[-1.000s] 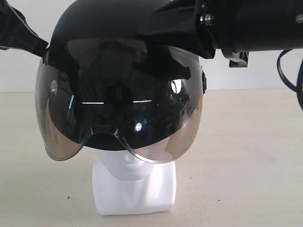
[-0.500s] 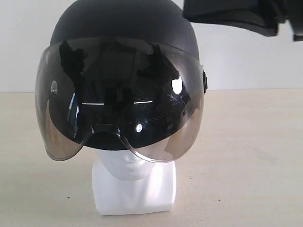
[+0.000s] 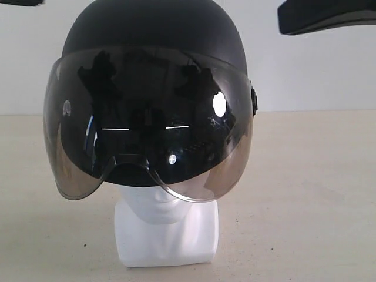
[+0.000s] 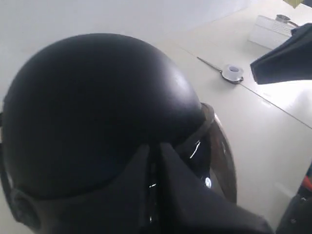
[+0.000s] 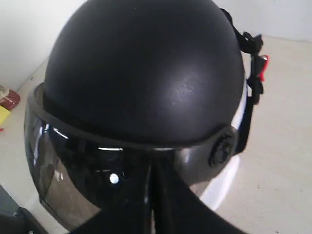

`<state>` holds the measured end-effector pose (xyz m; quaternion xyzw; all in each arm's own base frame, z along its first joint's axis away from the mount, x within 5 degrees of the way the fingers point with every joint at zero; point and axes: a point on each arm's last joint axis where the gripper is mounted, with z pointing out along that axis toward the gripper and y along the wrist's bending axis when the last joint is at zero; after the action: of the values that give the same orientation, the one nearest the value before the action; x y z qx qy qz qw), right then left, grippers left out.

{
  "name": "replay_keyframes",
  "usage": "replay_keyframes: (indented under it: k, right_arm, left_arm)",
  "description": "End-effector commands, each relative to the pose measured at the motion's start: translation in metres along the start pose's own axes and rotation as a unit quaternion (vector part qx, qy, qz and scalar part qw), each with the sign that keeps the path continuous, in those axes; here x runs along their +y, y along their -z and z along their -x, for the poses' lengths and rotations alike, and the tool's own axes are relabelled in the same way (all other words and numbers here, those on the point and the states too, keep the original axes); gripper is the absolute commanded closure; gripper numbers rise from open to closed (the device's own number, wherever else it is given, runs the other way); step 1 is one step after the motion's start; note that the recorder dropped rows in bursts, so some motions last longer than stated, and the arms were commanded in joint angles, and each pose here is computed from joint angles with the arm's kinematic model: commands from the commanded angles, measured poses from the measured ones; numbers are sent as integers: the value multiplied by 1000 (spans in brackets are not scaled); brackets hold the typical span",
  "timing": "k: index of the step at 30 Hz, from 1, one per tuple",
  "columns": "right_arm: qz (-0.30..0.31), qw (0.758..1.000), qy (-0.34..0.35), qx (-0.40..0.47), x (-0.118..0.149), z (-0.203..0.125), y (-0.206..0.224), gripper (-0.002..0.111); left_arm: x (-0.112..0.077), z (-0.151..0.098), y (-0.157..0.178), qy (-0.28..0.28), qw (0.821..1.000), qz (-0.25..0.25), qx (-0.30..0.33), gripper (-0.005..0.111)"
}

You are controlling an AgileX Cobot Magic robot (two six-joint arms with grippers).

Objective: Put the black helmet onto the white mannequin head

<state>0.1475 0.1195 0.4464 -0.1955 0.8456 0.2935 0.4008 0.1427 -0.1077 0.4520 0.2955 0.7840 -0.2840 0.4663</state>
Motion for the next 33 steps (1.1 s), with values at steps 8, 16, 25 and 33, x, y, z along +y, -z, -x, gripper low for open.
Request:
replay_keyframes:
  k: [8, 16, 25, 33]
  right_arm:
    - [40, 998, 41, 19, 14, 0, -20, 108]
    - [39, 997, 47, 38, 14, -3, -20, 108]
    - [48, 998, 38, -6, 16, 5, -20, 108]
    - [54, 998, 32, -11, 16, 7, -27, 108]
  left_arm:
    - [25, 49, -59, -129, 992, -6, -10, 102]
    - [46, 56, -95, -161, 986, 7, 51, 102]
    - [56, 48, -114, -162, 983, 6, 87, 102]
    - [48, 51, -108, -151, 985, -19, 80, 102]
